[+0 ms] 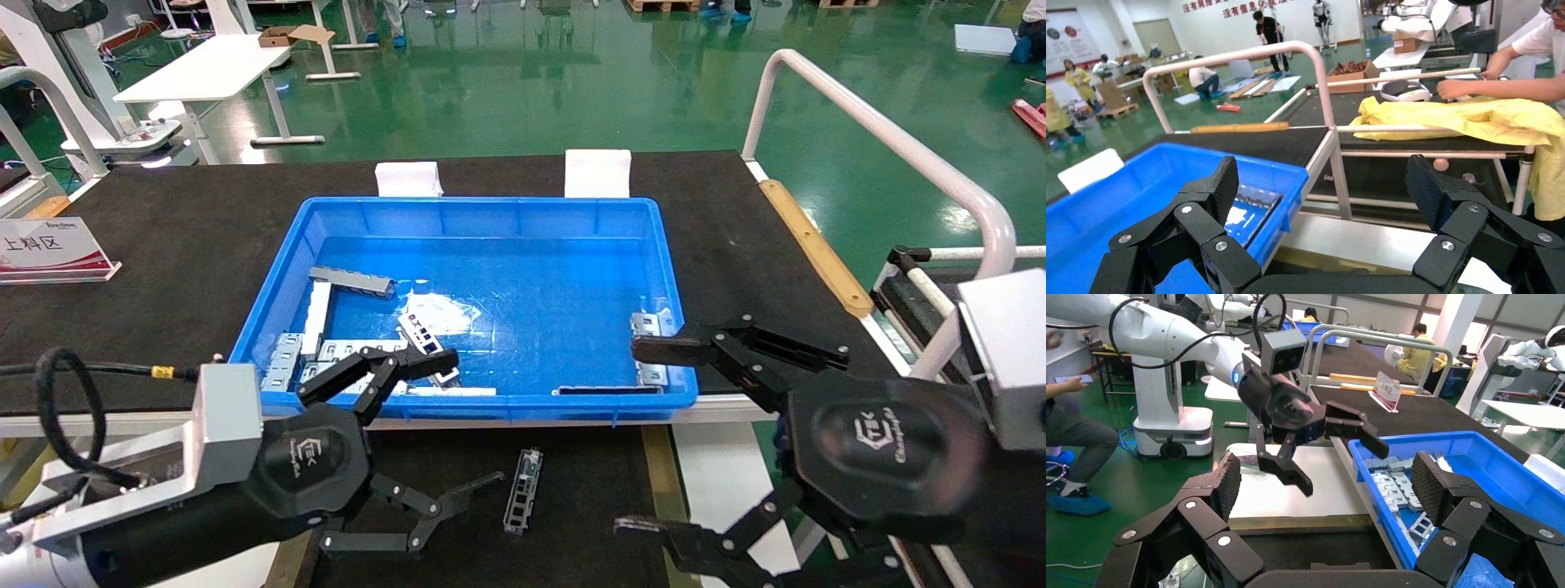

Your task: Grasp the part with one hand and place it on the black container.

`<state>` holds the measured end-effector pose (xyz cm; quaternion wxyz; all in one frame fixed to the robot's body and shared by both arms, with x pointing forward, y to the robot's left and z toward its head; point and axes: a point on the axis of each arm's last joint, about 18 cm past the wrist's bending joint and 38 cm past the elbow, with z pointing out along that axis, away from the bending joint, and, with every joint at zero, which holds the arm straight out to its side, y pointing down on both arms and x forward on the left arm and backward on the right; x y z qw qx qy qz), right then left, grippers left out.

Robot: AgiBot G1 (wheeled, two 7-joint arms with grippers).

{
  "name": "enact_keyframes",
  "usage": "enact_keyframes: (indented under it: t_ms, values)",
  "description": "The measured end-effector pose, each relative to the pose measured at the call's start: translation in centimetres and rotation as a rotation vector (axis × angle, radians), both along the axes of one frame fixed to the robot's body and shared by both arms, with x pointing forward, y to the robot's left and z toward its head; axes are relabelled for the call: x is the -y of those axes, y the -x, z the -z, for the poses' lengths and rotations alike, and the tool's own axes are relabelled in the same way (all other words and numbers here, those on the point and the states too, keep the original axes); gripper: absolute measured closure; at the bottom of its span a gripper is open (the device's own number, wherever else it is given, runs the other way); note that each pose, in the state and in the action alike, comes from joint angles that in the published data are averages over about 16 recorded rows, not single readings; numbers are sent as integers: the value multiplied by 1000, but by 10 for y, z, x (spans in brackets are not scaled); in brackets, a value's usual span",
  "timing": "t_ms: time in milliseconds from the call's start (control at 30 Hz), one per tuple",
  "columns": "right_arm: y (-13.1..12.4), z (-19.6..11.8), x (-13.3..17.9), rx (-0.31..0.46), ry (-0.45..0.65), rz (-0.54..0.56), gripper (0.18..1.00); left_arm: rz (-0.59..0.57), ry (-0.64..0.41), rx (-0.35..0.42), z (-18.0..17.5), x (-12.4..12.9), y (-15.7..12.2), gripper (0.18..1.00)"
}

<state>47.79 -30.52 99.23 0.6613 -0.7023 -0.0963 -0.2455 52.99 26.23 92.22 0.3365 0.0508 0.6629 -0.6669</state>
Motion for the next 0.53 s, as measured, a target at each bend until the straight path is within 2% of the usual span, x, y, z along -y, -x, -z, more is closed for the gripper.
enact_keyframes:
  t_ms: [533]
  values:
    - [0,0,0,0,0,0,178,41,-11,63,-26,-7,13,184]
